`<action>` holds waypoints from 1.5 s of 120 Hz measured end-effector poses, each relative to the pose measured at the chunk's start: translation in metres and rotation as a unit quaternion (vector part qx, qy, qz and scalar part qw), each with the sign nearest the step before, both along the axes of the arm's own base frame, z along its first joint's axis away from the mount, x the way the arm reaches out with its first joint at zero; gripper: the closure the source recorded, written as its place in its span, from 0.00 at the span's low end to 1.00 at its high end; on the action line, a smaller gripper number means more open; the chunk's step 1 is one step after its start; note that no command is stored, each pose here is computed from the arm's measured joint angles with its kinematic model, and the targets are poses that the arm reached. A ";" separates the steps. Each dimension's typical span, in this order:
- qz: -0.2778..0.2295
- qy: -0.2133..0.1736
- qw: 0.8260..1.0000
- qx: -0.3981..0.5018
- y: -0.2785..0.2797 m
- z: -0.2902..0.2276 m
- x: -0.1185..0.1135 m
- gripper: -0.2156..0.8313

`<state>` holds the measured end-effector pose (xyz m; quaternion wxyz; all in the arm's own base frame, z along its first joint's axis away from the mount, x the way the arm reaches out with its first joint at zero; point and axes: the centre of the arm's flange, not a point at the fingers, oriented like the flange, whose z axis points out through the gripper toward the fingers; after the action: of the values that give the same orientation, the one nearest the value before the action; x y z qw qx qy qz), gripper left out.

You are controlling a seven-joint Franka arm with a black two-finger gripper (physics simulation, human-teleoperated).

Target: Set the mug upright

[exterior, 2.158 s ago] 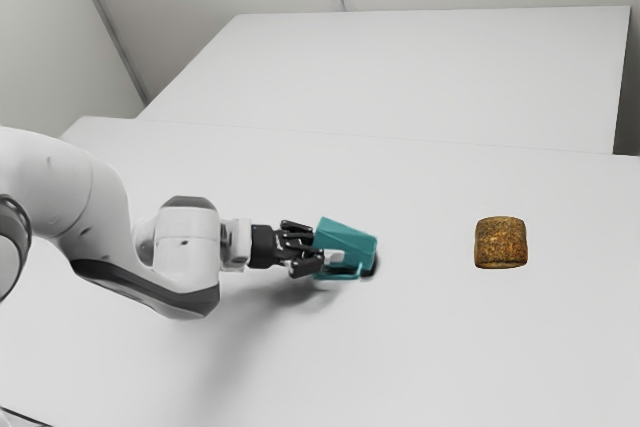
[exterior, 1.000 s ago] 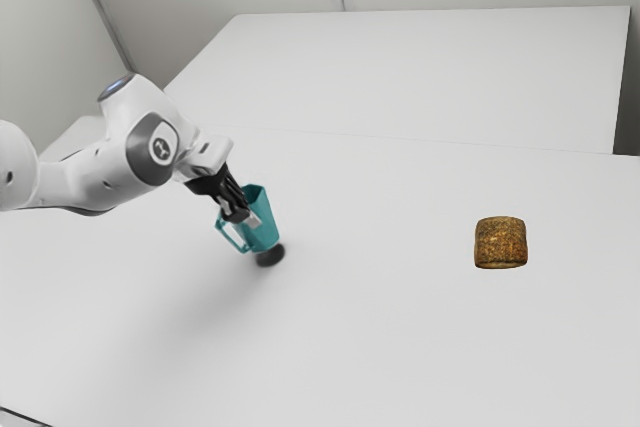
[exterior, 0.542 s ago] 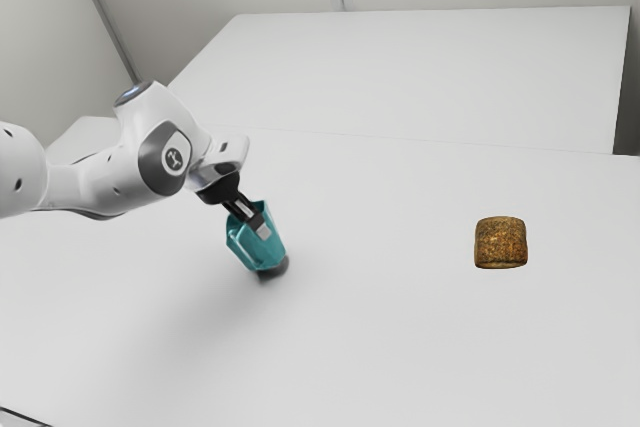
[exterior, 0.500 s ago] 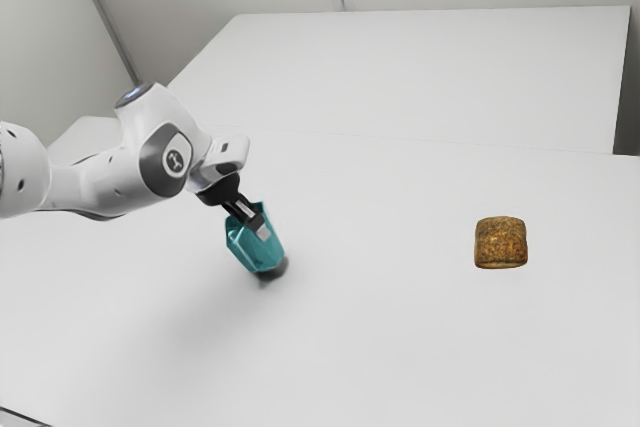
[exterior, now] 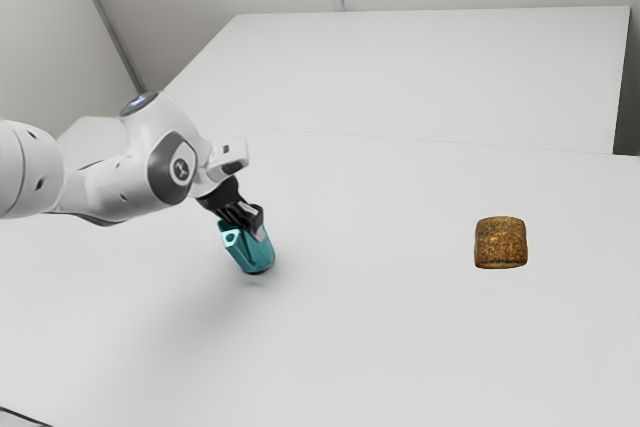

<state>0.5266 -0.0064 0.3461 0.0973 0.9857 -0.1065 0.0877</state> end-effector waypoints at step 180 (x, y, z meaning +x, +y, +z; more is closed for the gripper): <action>-0.068 0.022 0.992 0.103 -0.035 0.254 0.041 0.21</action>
<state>0.5678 -0.0416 0.6005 0.0033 0.9826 -0.1795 0.0478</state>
